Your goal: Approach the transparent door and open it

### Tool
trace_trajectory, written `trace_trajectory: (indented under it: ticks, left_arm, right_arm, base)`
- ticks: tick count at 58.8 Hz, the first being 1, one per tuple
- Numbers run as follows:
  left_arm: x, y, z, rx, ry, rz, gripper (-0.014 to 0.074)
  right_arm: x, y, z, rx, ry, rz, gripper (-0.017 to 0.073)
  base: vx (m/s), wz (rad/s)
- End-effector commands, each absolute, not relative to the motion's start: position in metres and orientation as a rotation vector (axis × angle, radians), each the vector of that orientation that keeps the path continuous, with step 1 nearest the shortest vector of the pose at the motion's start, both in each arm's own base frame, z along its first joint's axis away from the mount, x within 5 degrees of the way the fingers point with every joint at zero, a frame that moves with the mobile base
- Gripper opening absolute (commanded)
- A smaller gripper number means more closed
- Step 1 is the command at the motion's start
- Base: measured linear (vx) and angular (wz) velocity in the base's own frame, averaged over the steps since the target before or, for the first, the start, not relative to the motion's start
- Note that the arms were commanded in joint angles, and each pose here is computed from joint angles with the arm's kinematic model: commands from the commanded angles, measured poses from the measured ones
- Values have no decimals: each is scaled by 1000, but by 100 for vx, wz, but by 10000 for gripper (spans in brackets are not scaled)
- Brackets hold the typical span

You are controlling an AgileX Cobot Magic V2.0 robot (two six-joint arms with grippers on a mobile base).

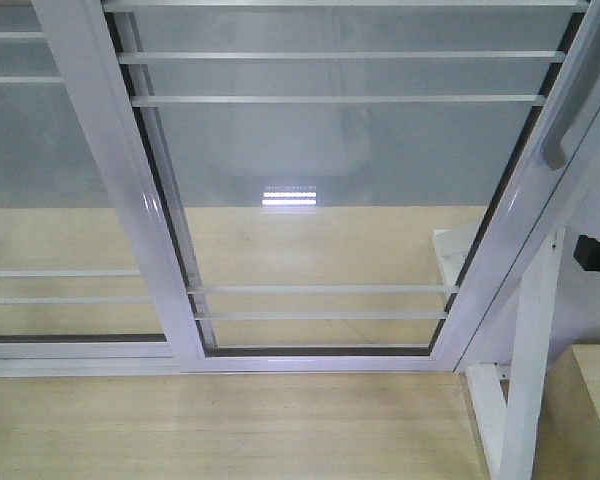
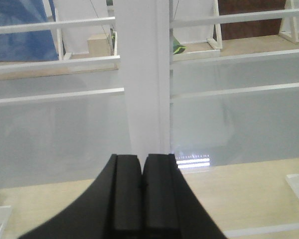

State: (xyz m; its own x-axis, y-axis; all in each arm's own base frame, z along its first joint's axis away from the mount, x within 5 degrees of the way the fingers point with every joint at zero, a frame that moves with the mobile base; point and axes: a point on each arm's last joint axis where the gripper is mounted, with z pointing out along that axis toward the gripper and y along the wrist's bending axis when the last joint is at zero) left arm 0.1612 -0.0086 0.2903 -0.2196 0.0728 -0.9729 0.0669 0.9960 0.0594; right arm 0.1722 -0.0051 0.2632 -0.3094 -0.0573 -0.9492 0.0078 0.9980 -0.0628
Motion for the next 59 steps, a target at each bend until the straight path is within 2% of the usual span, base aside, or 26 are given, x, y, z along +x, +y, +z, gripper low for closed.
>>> trace_trajectory:
  ticks: [1,11,18,25,33,59]
  left_arm:
    - [169,-10,308,72,1679,-31,58]
    - [180,-11,298,85,1731,-22,188]
    - [185,-11,292,80,1762,-27,299]
    - [185,-11,293,77,1754,-29,358]
    - [185,-11,293,77,1755,-29,360]
    - [185,-11,293,77,1755,-29,360]
  right_arm:
    - [183,-5,280,-47,1757,-74,131]
    - [190,-5,281,-49,1710,-72,333]
    - [198,-5,282,-38,1649,-61,405]
    - [210,-11,280,55,1592,-47,403]
    - [234,-22,275,162,1582,-78,403]
    - [342,-30,296,89,1531,-182,403]
  base:
    - [0,0]
    - [0,0]
    - [0,0]
    - [0,0]
    - [0,0]
    - [0,0]
